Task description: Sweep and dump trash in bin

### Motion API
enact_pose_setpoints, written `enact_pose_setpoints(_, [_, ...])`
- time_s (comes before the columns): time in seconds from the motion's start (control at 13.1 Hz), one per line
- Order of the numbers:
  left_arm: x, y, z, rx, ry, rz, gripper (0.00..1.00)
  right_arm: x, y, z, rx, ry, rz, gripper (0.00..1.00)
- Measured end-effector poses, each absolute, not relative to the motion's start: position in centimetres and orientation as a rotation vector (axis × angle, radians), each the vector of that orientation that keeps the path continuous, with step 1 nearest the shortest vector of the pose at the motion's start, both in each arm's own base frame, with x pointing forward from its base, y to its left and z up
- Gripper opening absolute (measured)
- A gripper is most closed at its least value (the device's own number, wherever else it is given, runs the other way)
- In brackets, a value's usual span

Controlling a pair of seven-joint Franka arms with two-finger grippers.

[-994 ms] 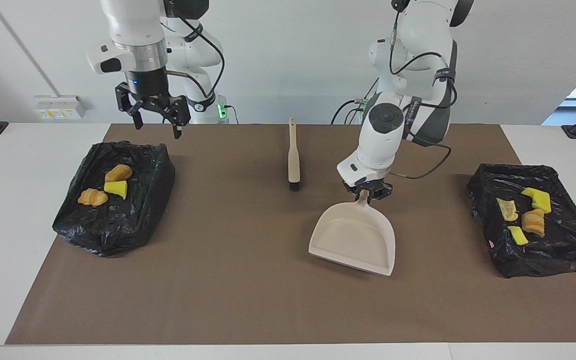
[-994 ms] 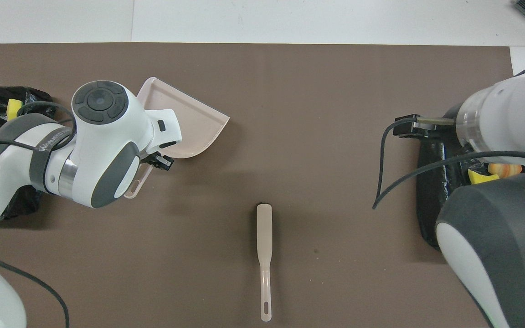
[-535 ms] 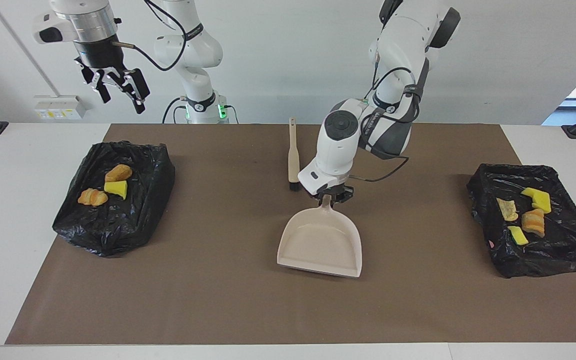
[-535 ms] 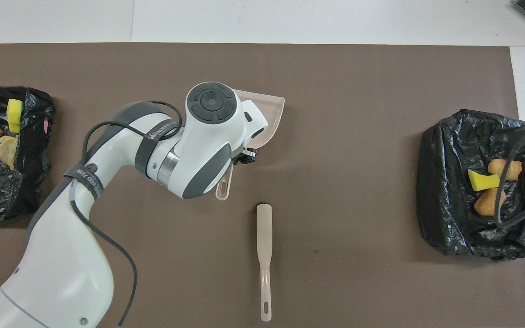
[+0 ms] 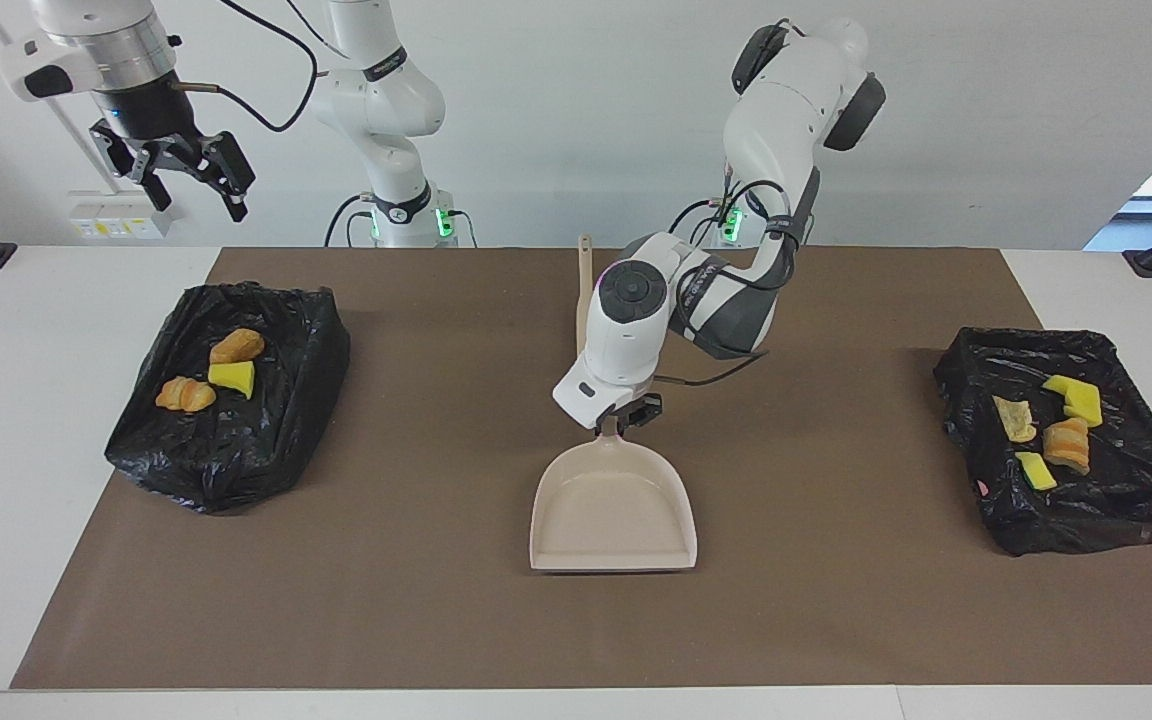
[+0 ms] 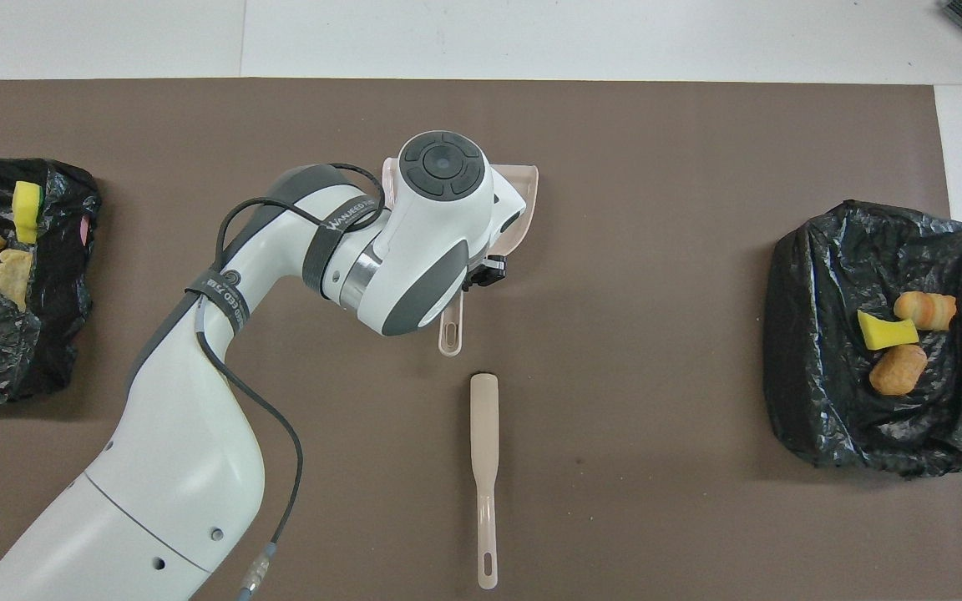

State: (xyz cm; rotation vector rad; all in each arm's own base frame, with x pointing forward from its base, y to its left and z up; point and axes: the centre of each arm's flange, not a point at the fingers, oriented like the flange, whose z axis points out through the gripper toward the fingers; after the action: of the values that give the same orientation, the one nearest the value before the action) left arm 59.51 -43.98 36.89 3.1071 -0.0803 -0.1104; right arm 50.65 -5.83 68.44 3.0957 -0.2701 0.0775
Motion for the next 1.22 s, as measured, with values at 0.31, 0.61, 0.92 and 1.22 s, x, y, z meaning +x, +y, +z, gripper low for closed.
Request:
enact_pose_setpoints(0.31, [59.7,-44.4,36.4,3.104,-0.038,-0.114,0.32,50.9,-3.4,68.4,3.103,-0.2,0.078,1.0])
enact_pose_setpoints(0.61, [59.9,-44.7,36.3,3.099,-0.009,-0.108,0.32,50.9,-3.1,68.4,3.103,-0.188,0.079,1.0])
enact_pose_setpoints(0.92, [59.7,-45.0,35.6,3.102,-0.01,-0.122,0.32,50.9,-2.3,68.3,3.105,-0.164,0.075,1.0])
enact_pose_setpoints(1.22, [59.7,-45.0,35.5,3.103,-0.01,-0.124,0.32,50.9,-2.3,68.2,3.118,-0.149,0.072,1.0])
